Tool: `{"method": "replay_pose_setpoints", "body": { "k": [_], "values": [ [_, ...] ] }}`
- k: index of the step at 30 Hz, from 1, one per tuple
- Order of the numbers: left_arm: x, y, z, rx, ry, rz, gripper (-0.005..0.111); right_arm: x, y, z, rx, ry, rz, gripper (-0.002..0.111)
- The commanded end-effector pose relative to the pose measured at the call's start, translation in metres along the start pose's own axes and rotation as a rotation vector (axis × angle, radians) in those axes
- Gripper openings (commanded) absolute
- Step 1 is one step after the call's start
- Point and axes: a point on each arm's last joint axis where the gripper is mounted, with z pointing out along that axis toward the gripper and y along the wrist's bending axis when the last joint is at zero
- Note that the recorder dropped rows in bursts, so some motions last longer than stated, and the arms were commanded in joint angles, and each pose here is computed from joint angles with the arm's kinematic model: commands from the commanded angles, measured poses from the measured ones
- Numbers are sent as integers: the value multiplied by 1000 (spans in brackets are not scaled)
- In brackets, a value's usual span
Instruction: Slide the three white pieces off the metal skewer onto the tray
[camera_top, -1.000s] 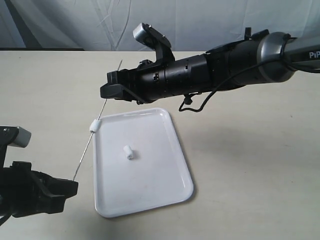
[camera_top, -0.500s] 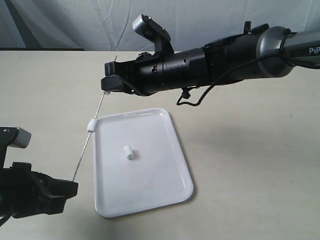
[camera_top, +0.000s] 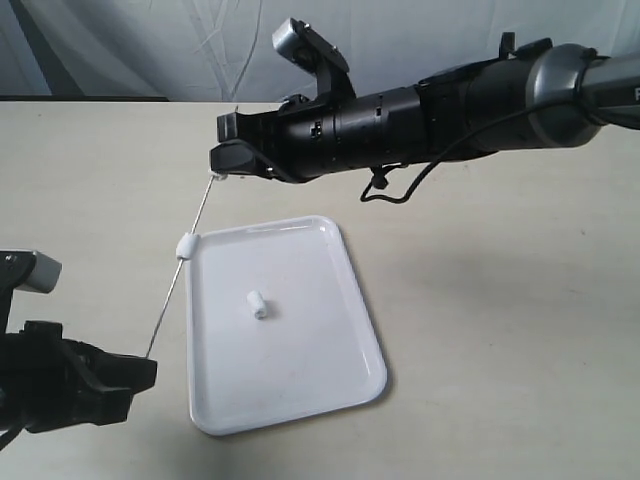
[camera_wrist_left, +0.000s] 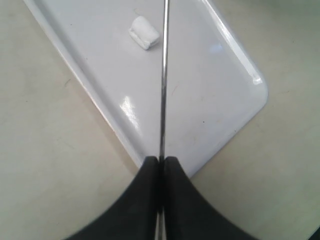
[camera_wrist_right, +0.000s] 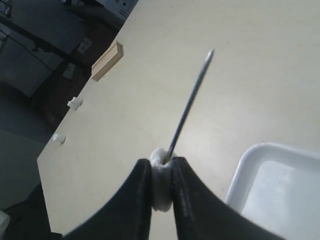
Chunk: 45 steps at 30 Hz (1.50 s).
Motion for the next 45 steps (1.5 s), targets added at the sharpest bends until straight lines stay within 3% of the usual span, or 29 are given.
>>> {"method": "replay_pose_setpoints", "body": {
  "k": [1,14,18,23,30,32,36,38,42,45],
  "values": [
    [2,-2,0,16,11,10,0,-28,-9,-25,44,-107,12,12],
    [2,-2,0,19,12,12,0,-86,-4,-77,53,-301,-6,12],
    [1,-1,0,9,9,14,0,-66,-12,-68,131,-92,-80,12],
    [1,-1,0,9,9,14,0,-6,-30,-36,212,213,-53,12],
    [1,-1,0,7,8,12,0,51,-44,-8,237,374,3,13],
    [1,0,0,-6,3,12,0,56,-46,-6,220,404,18,19],
    [-1,4,0,-50,-16,5,0,62,-42,-6,158,460,24,46],
    [-2,3,0,-40,-27,-22,0,64,-36,-7,92,483,35,45],
    [-11,-6,-2,50,-62,-76,0,56,1,-8,-320,415,91,43],
    [-29,-19,-5,159,-120,-117,0,53,6,-9,-367,392,118,43]
  ]
}}
